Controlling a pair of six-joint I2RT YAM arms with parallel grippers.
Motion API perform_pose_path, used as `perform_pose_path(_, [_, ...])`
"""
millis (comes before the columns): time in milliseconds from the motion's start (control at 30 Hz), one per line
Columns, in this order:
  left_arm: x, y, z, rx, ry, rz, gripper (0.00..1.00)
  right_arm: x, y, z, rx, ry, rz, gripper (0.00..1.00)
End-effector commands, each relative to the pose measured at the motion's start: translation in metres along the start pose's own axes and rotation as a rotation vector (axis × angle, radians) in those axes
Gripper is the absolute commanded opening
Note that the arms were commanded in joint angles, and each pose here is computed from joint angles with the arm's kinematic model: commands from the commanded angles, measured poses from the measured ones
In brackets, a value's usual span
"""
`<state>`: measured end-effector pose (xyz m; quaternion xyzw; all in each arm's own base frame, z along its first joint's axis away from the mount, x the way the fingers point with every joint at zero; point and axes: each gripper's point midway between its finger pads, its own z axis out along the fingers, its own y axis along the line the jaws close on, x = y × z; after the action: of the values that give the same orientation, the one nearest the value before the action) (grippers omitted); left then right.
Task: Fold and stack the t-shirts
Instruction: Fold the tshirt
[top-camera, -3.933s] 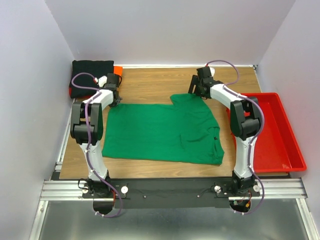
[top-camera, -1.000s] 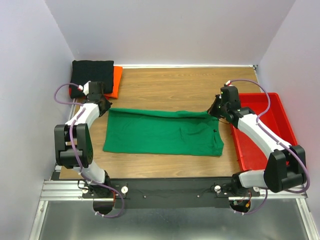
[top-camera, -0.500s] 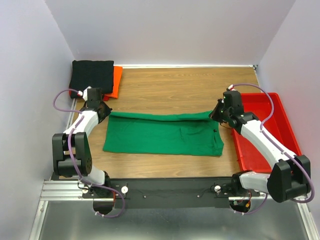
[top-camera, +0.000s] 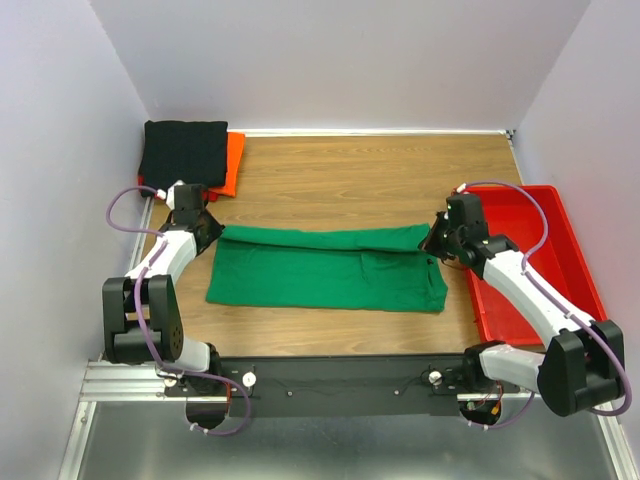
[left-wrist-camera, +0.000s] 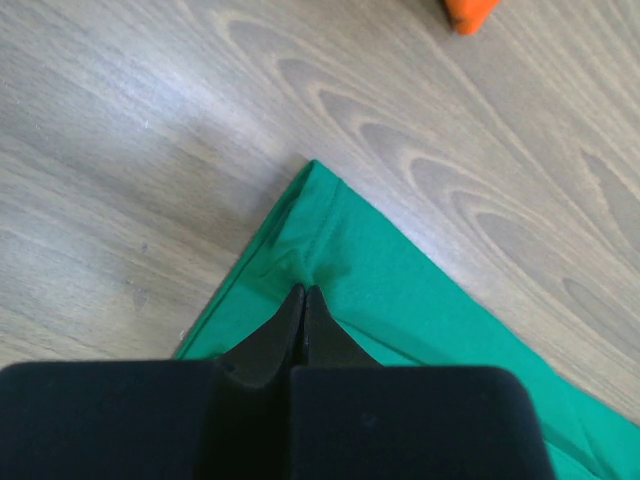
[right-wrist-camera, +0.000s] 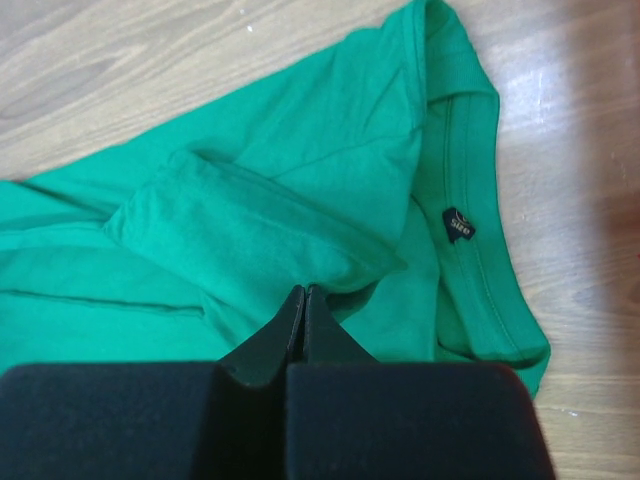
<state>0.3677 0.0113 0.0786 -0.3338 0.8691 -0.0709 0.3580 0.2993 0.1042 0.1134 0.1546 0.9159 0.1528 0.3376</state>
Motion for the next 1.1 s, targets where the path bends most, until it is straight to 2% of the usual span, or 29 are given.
perform_pose_path(0, [-0.001,-0.001,-0.006,0.029,-0.012,0.008,0.00,0.018,-0.004,-0.004,-0.004,0.045,0.012,0.00])
perform_pose_path(467, [0.014,0.009,-0.014,0.025,0.006,0.016,0.00,0.016,-0.021,-0.008,0.080,0.015,0.013,0.00])
perform_pose_path(800, [0.036,0.020,-0.013,0.024,0.043,0.013,0.00,0.041,-0.032,-0.001,0.098,0.084,0.029,0.00])
perform_pose_path(867, [0.037,0.020,-0.013,0.038,0.040,0.013,0.02,0.046,-0.036,0.001,0.111,0.096,0.033,0.08])
perform_pose_path(900, [0.040,0.020,-0.012,0.045,0.047,0.013,0.07,0.048,-0.037,0.001,0.112,0.099,0.029,0.13])
perform_pose_path(933, [0.040,0.019,-0.013,0.047,0.043,0.013,0.17,0.048,-0.036,0.000,0.106,0.101,0.026,0.26])
perform_pose_path(967, [0.038,0.019,-0.014,0.051,0.036,0.013,0.22,0.047,-0.035,-0.001,0.096,0.099,0.016,0.35])
perform_pose_path(1000, [0.036,0.018,-0.015,0.053,0.032,0.013,0.31,0.047,-0.032,-0.003,0.083,0.097,0.009,0.42])
perform_pose_path(1033, [0.032,0.015,-0.018,0.063,0.018,0.013,0.35,0.044,-0.031,-0.004,0.076,0.089,0.003,0.52])
perform_pose_path(1067, [0.027,0.013,-0.020,0.068,0.009,0.016,0.38,0.037,-0.027,-0.008,0.061,0.065,-0.009,0.56])
